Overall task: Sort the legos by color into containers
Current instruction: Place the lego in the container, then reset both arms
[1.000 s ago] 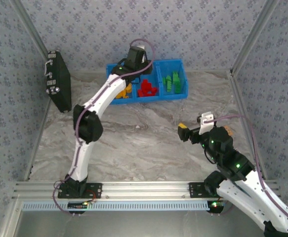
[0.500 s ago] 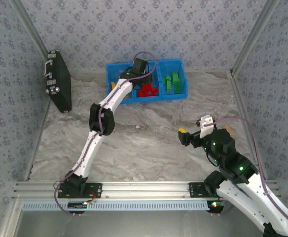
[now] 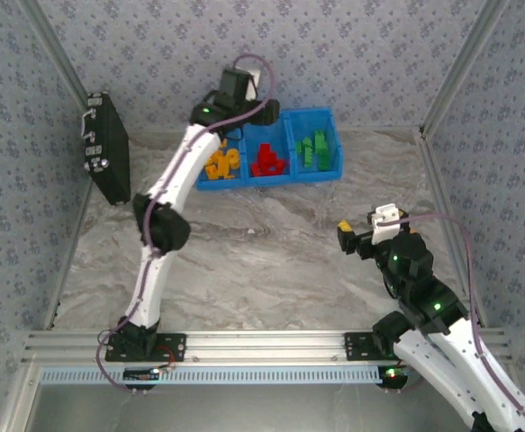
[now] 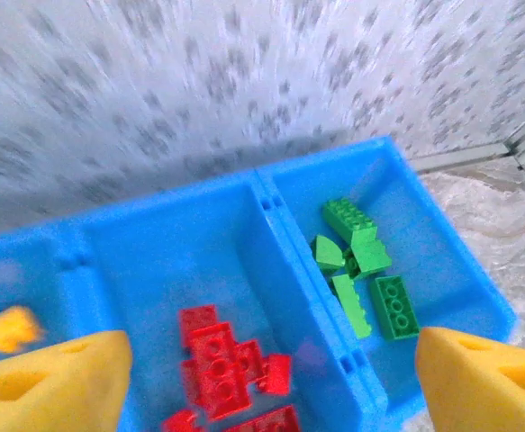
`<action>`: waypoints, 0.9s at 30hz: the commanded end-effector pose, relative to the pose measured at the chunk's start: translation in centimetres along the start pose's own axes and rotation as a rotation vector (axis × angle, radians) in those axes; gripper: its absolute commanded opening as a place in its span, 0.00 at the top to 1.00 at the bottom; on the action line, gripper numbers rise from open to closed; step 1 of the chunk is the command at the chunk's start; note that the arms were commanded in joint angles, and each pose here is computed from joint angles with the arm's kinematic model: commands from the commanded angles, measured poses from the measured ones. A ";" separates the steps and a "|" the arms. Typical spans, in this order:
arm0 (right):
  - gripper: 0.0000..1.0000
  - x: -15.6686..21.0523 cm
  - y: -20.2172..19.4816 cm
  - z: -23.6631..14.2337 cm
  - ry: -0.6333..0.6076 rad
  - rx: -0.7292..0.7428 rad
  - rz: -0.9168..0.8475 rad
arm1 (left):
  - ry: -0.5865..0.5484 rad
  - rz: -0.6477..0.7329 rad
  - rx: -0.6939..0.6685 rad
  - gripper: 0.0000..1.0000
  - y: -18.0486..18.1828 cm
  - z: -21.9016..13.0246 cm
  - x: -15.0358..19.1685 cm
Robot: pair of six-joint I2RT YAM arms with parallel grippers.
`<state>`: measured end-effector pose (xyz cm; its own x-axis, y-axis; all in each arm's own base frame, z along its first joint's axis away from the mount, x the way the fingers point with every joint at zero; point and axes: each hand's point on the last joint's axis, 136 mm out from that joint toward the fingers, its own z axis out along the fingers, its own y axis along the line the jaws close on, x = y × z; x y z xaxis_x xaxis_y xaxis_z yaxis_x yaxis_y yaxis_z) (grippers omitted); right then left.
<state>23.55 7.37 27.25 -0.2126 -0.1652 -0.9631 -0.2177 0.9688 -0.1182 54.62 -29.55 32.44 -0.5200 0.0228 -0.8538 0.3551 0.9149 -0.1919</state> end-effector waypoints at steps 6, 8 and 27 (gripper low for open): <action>0.01 -0.5 -3.7 3.6 -0.010 0.173 0.126 | -0.272 0.071 -0.313 0.00 12.4 -19.9 0.6; 0.01 0.1 -4.1 4.5 0.004 0.199 0.116 | -0.279 0.048 -0.401 0.00 16.2 -22.3 4.3; 0.01 6.3 -6.8 8.6 0.099 0.332 0.214 | -0.345 -0.080 -0.635 0.00 28.1 -18.2 27.5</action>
<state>31.73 2.07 19.48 -0.3819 -0.0044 -0.9242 0.1094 0.9927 -0.0500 32.47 5.11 7.79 -0.3822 -0.0970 -0.9190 -0.3167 0.9480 0.0317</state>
